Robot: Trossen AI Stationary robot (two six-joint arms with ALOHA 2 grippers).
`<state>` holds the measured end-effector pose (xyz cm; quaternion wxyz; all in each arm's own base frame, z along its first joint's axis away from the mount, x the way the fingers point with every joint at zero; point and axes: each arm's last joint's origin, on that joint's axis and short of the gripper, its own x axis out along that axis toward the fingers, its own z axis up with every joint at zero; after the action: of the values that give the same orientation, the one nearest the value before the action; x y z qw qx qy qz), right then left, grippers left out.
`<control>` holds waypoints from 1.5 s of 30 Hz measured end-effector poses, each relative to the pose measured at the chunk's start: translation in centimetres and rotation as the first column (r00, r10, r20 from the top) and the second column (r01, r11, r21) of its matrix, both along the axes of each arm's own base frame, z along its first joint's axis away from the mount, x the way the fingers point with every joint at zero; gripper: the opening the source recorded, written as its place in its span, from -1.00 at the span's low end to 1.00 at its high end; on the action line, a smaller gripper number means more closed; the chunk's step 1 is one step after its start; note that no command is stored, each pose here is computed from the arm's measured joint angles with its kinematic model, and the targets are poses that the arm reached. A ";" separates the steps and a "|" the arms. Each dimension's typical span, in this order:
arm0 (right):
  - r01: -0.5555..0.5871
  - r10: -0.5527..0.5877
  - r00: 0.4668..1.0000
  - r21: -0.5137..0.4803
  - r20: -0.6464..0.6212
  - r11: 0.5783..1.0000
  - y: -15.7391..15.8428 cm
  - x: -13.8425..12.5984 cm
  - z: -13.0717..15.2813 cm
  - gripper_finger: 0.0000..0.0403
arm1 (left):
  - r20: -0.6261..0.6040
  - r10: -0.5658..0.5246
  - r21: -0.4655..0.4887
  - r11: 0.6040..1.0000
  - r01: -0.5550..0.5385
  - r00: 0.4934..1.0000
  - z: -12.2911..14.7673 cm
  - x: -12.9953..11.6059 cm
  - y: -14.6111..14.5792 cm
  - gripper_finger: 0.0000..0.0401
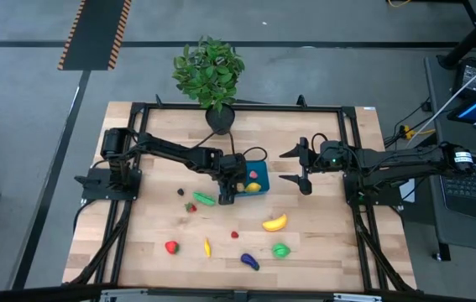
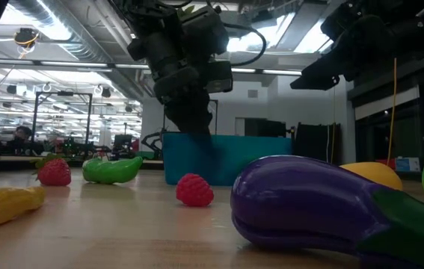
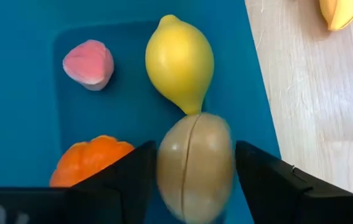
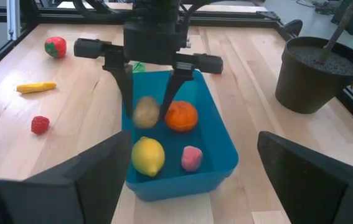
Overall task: Pick and placing Produce into tupperware
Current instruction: Put the brown potato into the blue bin, then put the red cherry into the blue bin
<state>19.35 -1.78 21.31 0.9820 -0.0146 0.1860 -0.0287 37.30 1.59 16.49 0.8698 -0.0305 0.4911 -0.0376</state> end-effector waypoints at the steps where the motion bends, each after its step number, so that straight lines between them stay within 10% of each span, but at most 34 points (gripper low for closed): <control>1: 0.000 0.000 1.000 0.000 0.000 1.000 0.0 0.0 0.0 0.73 | 0.001 -0.005 0.003 1.000 0.005 1.000 0.0 0.0 0.0 0.08; 26: -0.001 0.001 1.000 0.001 -0.006 1.000 0.0 0.0 -0.1 0.73 | 0.271 -0.047 0.102 0.995 0.020 0.961 8.4 -3.5 0.0 0.11; 38: 0.006 -0.006 1.000 0.023 -0.025 1.000 0.0 -0.1 -0.2 0.73 | 0.459 0.140 0.076 0.978 -0.196 0.877 6.7 -10.6 -1.0 0.12; 45: 0.006 -0.006 1.000 0.022 -0.022 1.000 0.0 -0.1 -0.2 0.73 | 0.548 0.355 0.033 0.895 -0.444 0.758 4.4 -14.6 -1.9 0.12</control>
<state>19.26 -1.75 21.10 0.9799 -0.0033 0.1973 -0.0294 22.67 -0.28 20.87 0.9577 -0.0529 0.2163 0.1822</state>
